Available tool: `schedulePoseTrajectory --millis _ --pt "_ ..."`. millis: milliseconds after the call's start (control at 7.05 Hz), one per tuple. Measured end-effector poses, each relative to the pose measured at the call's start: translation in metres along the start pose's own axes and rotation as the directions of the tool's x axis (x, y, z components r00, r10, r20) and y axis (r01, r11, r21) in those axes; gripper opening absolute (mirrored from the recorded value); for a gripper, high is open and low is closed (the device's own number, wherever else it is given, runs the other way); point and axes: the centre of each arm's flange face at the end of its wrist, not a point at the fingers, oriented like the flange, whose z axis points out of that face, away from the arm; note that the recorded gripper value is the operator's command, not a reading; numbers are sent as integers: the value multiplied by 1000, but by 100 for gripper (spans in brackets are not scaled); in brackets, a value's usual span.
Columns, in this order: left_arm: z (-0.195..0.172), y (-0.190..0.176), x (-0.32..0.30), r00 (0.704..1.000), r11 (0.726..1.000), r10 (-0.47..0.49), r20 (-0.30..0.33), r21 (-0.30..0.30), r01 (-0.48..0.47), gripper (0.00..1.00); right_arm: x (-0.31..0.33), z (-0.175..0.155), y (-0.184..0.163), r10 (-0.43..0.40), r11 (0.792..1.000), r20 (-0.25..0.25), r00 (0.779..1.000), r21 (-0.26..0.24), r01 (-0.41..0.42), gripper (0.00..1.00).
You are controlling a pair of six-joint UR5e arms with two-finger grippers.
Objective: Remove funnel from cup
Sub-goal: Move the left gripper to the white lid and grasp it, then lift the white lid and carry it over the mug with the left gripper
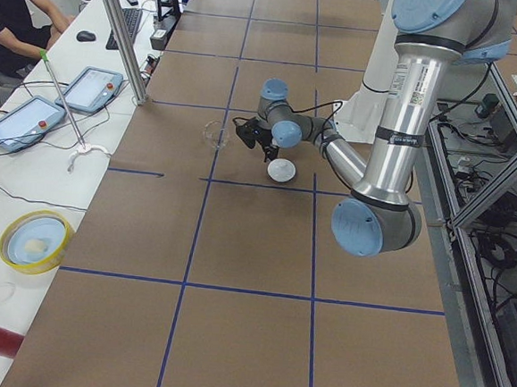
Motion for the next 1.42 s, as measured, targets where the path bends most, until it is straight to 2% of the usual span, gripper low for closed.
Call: schedulePoseTrajectory --millis 284,851,993,1277,1418 --pt "17 32 -30 999 1000 -24 46 9 24 92 0 0 0 0 1000 0 1000 0 0 100" --pt "23 40 -33 998 999 -35 56 24 34 82 0 0 0 0 1000 0 1000 0 0 100" --pt "25 42 -33 998 999 -33 61 23 32 75 0 0 0 0 1000 0 1000 0 0 100" --pt "28 44 -34 997 999 -32 65 20 31 42 0 0 0 0 1000 0 1000 0 0 100" --pt "28 46 -33 997 999 -32 63 18 31 9 0 0 0 0 1000 0 1000 0 0 100"
